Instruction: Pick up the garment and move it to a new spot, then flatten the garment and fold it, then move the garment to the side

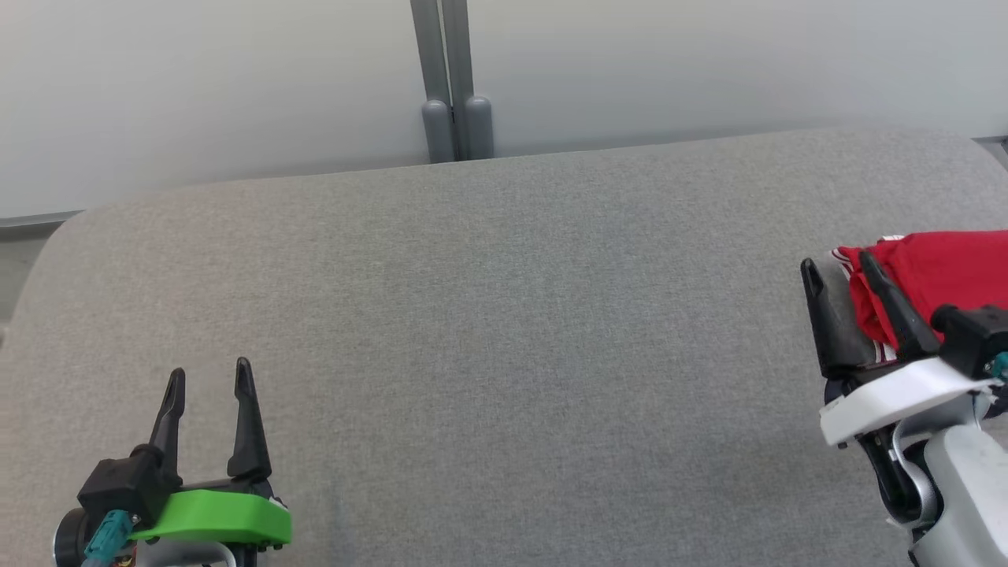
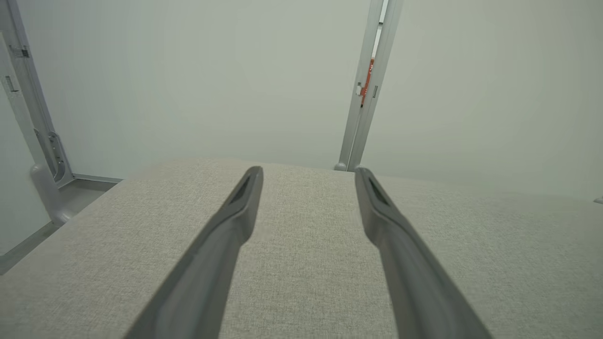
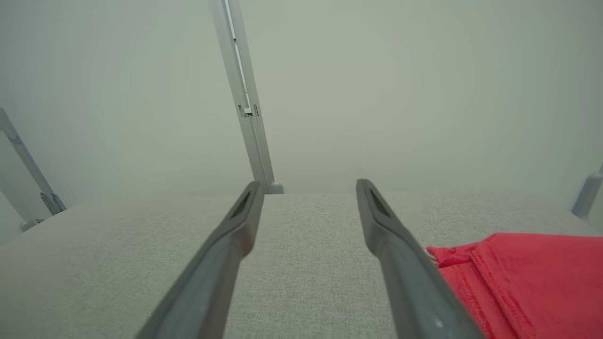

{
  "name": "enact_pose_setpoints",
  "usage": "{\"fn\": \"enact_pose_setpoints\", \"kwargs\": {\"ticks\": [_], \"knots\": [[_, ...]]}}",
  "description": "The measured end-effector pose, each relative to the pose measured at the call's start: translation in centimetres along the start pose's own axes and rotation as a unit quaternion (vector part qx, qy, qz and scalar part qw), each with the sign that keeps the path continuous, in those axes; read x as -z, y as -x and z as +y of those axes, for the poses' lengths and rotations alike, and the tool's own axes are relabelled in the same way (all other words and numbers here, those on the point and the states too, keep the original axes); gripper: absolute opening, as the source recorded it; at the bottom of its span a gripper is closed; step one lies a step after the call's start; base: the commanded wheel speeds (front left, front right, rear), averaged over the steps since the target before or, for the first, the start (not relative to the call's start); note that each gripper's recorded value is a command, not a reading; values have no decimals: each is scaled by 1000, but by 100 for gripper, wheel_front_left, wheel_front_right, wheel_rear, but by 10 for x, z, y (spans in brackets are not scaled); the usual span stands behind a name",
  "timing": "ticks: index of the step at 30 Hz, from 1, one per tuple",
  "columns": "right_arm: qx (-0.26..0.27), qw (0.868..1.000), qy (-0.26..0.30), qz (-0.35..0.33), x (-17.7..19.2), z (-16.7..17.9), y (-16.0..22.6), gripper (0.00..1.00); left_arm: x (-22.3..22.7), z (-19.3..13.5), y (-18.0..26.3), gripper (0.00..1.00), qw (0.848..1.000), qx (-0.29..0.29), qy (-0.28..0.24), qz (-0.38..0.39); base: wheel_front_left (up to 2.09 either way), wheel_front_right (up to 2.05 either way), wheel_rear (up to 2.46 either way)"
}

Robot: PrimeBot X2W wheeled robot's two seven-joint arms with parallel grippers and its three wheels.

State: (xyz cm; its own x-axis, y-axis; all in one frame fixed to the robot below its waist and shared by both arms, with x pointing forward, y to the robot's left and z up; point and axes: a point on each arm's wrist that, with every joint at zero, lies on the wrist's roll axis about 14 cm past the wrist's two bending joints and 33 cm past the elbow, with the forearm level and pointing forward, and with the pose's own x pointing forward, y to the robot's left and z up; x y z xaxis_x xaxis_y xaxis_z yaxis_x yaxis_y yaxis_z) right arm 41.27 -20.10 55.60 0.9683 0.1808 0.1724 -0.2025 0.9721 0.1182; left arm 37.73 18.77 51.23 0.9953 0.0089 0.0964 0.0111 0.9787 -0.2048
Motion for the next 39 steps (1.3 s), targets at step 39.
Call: {"fn": "enact_pose_setpoints", "kwargs": {"ticks": [39], "knots": [[-14, 1000, -12, 7, 20, 41, 15, 100, 12, -1, 15, 100, 1000, 9, -9, 18, 0, 0, 0]]}}
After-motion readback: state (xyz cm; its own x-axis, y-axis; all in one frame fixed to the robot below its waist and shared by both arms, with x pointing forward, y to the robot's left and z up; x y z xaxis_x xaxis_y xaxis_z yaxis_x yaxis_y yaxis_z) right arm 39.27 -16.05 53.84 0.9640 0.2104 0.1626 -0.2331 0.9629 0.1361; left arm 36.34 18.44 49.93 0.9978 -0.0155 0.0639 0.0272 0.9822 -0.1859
